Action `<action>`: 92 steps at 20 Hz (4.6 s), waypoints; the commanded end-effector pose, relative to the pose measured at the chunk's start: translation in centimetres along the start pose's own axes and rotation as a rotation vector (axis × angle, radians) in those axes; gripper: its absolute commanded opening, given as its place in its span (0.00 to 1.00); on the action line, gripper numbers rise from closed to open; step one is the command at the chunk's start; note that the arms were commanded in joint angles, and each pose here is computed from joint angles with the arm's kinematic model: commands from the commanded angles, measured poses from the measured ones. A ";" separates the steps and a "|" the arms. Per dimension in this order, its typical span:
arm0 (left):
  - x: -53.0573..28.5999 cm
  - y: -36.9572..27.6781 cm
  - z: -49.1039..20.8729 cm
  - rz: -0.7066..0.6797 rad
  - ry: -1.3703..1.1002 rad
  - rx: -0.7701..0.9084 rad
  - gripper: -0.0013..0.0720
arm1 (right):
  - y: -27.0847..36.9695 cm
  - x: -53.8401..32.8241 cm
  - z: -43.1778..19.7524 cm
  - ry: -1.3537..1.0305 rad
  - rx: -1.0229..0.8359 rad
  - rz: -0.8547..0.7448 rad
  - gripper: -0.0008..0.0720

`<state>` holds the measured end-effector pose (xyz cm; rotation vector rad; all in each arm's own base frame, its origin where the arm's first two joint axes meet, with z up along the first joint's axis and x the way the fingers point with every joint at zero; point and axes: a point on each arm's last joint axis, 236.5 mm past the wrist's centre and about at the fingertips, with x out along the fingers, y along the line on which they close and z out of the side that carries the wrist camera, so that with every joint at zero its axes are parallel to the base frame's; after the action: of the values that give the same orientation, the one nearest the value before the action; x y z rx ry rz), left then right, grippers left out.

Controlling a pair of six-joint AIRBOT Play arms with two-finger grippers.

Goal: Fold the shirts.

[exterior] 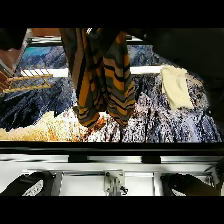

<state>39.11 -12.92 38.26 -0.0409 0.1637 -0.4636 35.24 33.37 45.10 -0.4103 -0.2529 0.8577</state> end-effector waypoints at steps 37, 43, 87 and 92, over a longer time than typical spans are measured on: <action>2.6 14.6 -6.1 0.189 -0.055 -0.530 0.10 | 0.9 -1.2 0.6 0.011 0.123 0.041 0.10; 3.8 15.3 -8.2 0.189 0.000 -0.557 0.10 | 1.8 -1.4 1.8 -0.031 0.146 0.080 0.10; -0.7 15.0 -0.5 0.174 -0.012 -0.304 0.10 | 4.5 -2.2 -7.5 0.349 0.096 0.177 0.10; 0.8 7.3 4.0 -0.113 -0.156 -0.364 0.10 | 6.2 0.0 -9.9 0.376 0.147 0.233 0.10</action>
<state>44.74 -2.52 38.42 -0.3591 0.1737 -0.3764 34.57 33.21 34.88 -0.4861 0.1767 0.9599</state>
